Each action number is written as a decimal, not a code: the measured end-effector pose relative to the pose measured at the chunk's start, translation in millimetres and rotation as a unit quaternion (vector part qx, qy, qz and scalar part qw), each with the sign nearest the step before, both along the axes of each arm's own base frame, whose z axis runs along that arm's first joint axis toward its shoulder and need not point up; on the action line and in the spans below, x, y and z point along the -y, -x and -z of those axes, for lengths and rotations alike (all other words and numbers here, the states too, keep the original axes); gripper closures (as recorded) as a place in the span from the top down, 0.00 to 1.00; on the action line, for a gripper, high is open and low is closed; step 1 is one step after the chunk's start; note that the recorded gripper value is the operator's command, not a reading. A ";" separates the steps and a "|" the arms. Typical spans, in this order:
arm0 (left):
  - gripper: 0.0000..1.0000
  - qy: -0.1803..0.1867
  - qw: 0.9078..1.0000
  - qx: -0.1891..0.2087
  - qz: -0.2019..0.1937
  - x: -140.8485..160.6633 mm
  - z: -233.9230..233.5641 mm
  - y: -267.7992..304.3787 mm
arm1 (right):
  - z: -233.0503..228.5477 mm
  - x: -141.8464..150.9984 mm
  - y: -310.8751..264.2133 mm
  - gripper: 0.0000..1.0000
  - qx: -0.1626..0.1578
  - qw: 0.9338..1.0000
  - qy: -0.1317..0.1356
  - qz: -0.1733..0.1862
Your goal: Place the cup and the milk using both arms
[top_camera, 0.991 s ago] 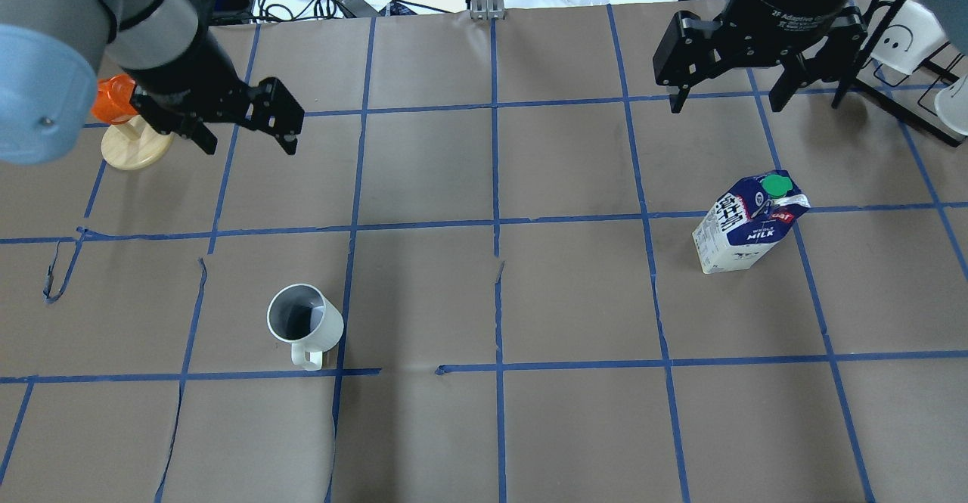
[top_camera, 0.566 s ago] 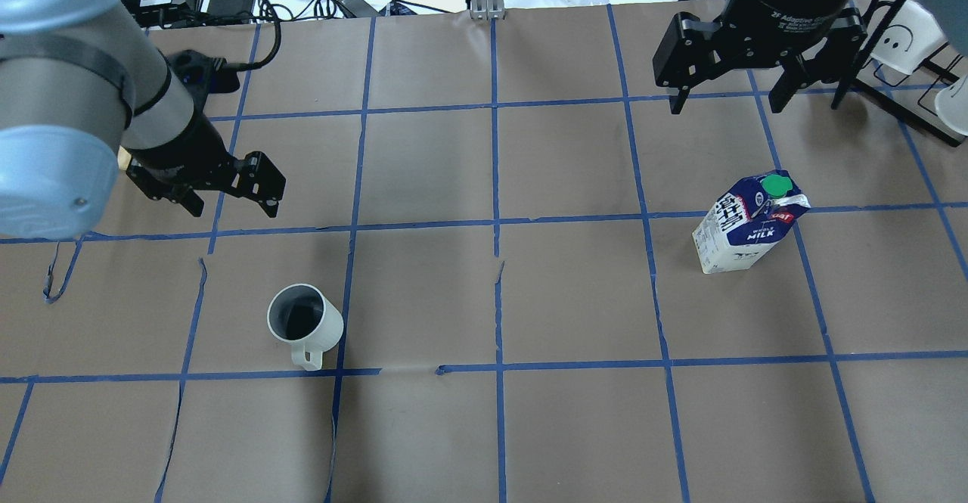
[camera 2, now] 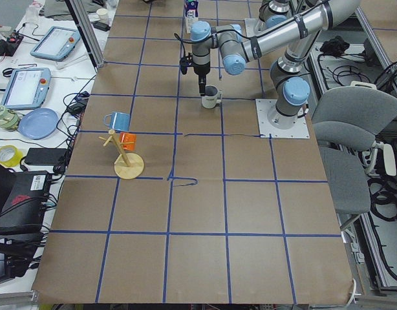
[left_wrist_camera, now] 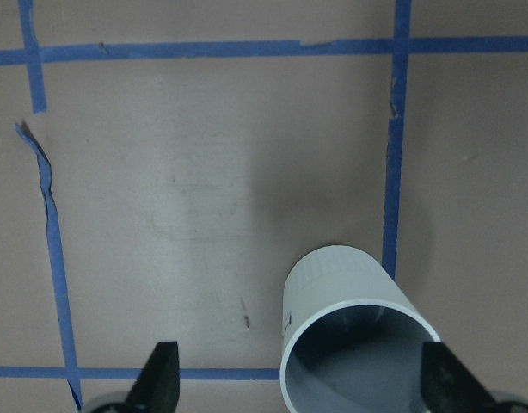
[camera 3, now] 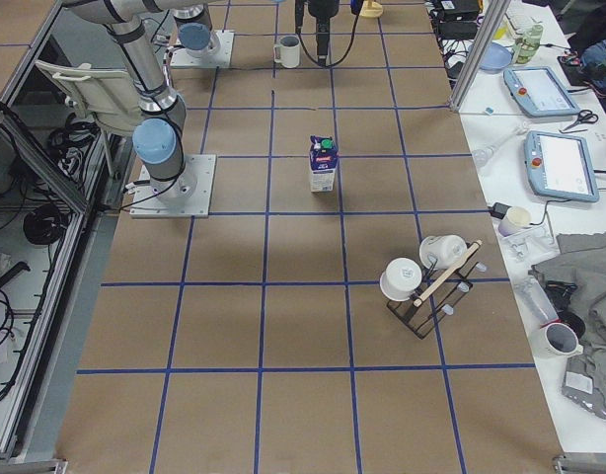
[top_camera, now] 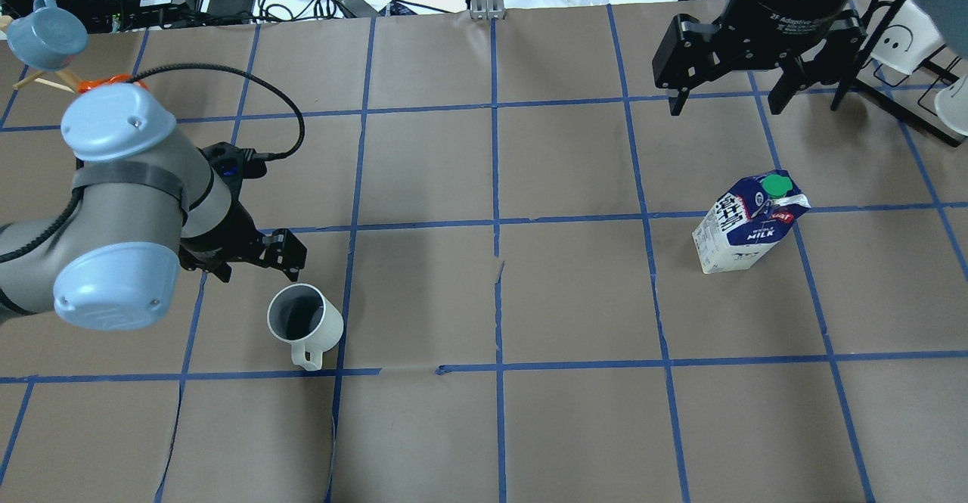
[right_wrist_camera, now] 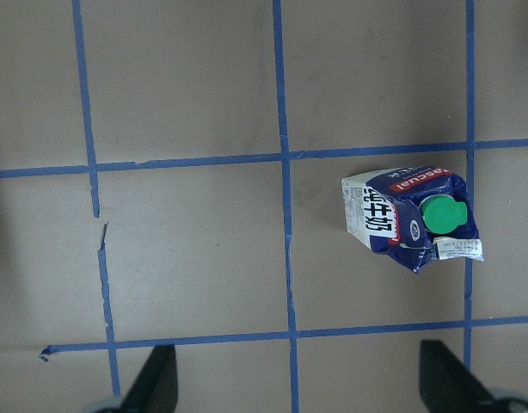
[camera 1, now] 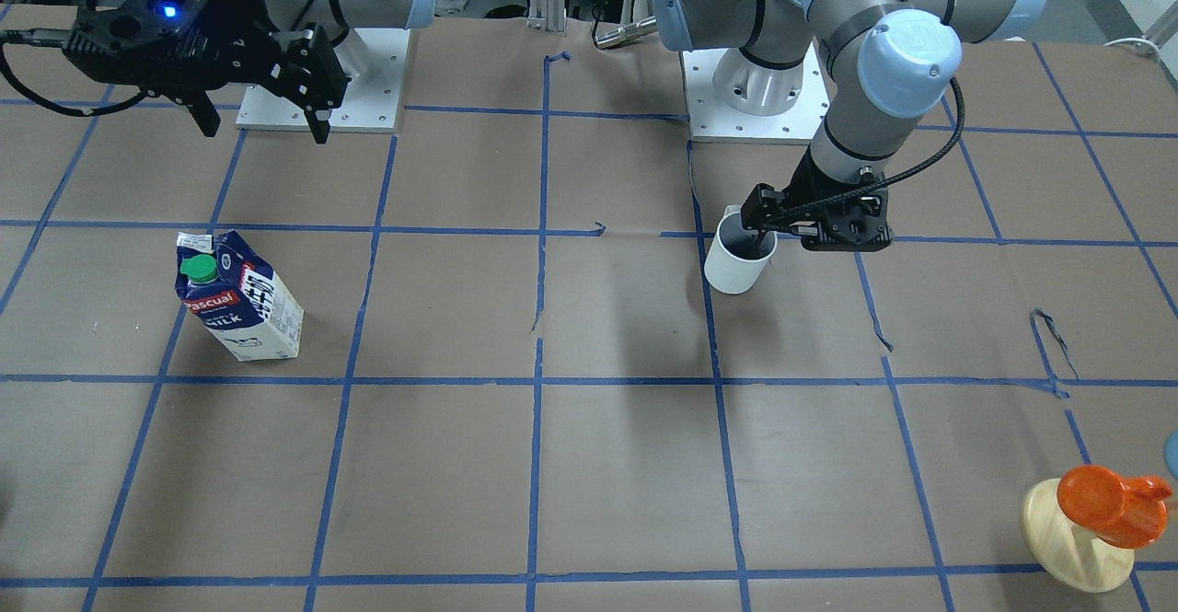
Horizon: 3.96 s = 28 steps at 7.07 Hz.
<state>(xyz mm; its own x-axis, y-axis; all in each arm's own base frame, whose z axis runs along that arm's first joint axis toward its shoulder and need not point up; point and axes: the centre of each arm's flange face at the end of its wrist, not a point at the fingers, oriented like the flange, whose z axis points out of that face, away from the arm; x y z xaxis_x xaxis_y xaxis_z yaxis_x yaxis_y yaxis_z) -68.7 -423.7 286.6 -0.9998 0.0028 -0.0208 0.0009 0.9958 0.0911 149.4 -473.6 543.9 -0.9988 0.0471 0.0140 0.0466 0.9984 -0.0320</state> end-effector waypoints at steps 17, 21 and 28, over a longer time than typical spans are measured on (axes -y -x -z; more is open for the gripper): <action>0.00 0.113 0.993 -0.042 -0.010 115.9 -76.1 92.5 | 0.9 1.4 -0.8 1.00 0.000 1.000 -0.001 0.000; 0.00 0.103 0.992 -0.067 -0.041 211.5 -23.7 180.4 | -1.4 2.1 0.4 1.00 -0.001 1.000 0.001 0.002; 0.97 0.097 0.993 -0.065 -0.008 226.4 43.0 234.6 | 86.5 50.3 77.3 1.00 -0.029 0.997 -0.064 -0.029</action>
<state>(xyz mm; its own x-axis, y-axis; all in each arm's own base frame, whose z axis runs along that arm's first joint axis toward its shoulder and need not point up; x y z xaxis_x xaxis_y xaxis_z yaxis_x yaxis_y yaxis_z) -303.2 -650.1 243.6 -0.9940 -0.0040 0.1090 -0.0153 0.9946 -0.1026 72.1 -523.9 457.4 -0.9970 -0.0173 0.0749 -0.0102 0.9955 0.0939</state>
